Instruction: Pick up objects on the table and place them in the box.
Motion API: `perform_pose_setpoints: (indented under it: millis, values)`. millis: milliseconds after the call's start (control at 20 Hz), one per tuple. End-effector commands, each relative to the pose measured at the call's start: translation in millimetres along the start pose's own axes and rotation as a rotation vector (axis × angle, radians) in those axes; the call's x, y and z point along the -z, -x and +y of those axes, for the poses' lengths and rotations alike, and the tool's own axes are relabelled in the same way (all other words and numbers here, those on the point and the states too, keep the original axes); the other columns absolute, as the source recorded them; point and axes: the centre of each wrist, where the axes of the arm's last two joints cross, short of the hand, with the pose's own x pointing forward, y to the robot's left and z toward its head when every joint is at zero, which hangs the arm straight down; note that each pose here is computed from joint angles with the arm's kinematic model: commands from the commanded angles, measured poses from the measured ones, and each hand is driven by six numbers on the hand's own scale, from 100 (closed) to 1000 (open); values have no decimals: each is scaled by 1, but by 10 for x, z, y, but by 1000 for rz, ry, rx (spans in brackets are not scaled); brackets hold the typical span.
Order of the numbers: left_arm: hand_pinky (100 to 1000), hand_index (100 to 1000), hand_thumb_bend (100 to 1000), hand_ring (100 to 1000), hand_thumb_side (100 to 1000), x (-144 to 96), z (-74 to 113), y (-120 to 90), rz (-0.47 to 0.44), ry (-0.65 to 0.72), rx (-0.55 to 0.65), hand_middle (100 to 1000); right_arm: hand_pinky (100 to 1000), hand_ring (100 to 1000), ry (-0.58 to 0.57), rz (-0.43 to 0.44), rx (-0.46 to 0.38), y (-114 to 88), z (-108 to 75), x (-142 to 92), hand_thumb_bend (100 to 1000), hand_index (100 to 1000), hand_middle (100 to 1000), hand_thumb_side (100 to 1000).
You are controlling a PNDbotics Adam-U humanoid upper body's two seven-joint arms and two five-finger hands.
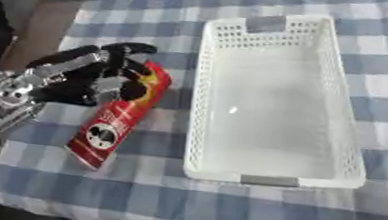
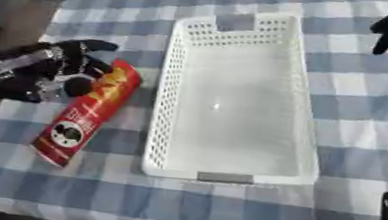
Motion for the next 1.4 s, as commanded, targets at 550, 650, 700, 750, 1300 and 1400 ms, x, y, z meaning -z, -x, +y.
perform_pose_setpoints:
  millis: [550, 650, 700, 750, 1300, 1400]
  values:
    - [844, 1000, 566, 872, 683, -154, 269, -92, 154, -42, 56, 1000, 300, 479, -17, -2, -26, -17, -60, -8, 100, 788, 657, 1000]
    - [848, 1000, 579, 877, 664, -165, 261, -78, 187, -56, 16, 1000, 301, 479, -18, -1, -27, -16, -61, -11, 100, 788, 657, 1000]
    - [850, 1000, 583, 880, 635, -167, 254, -70, 205, -63, -5, 1000, 301, 479, -18, 0, -27, -16, -62, -11, 100, 788, 658, 1000]
    - [853, 1000, 610, 884, 623, -166, 247, -66, 221, -72, -24, 1000, 301, 479, -18, 0, -27, -15, -62, -12, 100, 788, 658, 1000]
    - [895, 1000, 717, 922, 555, -131, 153, 2, 379, -111, -74, 1000, 302, 480, -27, 8, -16, -18, -42, -27, 100, 789, 652, 1000]
    - [896, 1000, 740, 924, 569, -150, 169, 76, 437, -52, -62, 1000, 302, 480, -32, 10, -11, -18, -33, -31, 100, 789, 651, 1000]
